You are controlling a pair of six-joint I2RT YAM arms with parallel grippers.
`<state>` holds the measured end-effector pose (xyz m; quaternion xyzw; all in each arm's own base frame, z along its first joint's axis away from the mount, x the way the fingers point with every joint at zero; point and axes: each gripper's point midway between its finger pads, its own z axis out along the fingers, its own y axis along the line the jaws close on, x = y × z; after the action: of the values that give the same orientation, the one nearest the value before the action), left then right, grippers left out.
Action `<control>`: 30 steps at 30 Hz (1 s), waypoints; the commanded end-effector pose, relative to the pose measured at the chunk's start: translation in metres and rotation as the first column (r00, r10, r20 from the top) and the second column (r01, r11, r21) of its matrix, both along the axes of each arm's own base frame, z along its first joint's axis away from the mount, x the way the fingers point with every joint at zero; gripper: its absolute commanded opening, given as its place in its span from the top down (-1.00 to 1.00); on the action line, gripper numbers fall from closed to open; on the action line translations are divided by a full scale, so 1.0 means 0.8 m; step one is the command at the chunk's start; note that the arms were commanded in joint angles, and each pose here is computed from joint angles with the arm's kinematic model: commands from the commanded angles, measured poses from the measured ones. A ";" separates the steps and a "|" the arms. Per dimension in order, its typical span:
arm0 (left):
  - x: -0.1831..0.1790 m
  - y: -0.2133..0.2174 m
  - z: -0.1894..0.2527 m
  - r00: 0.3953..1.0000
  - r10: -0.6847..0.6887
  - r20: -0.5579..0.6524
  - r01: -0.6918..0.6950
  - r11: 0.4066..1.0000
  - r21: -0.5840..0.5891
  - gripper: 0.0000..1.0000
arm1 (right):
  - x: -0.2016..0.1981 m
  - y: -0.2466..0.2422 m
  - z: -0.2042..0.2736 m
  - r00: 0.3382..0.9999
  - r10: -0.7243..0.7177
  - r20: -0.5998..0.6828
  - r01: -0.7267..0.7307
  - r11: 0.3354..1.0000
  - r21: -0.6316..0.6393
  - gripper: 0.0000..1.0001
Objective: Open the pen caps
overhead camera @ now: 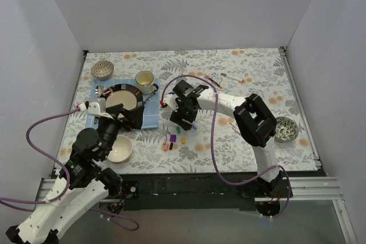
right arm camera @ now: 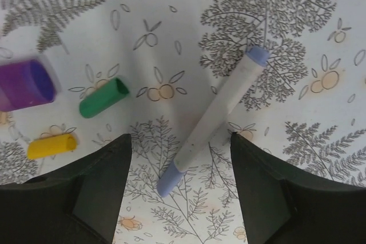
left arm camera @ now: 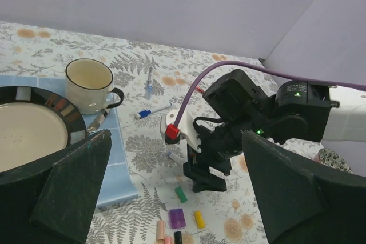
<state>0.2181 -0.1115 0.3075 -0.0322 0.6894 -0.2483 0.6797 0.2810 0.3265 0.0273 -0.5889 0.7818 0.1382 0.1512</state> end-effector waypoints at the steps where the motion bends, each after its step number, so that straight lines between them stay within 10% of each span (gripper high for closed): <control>1: 0.003 0.013 -0.008 0.999 0.053 -0.005 -0.053 0.998 0.024 -0.96 | 0.037 -0.012 0.009 0.991 -0.059 0.121 0.072 0.991 -0.109 -0.49; 17: 0.005 -0.016 -0.023 0.998 -0.041 -0.056 0.042 0.999 0.018 -0.96 | 0.019 -0.052 -0.058 0.992 -0.123 -0.038 0.113 0.975 -0.191 0.97; 30: 0.003 -0.156 -0.124 0.839 -0.464 -0.284 0.363 0.866 -0.343 -0.96 | 0.057 -0.093 0.051 0.923 -0.307 -0.230 0.361 0.899 0.249 0.97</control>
<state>0.2260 -0.1933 0.2205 -0.0126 0.7549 -0.3733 0.5391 0.3309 0.2480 0.0257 -0.4387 0.8654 0.1909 0.1489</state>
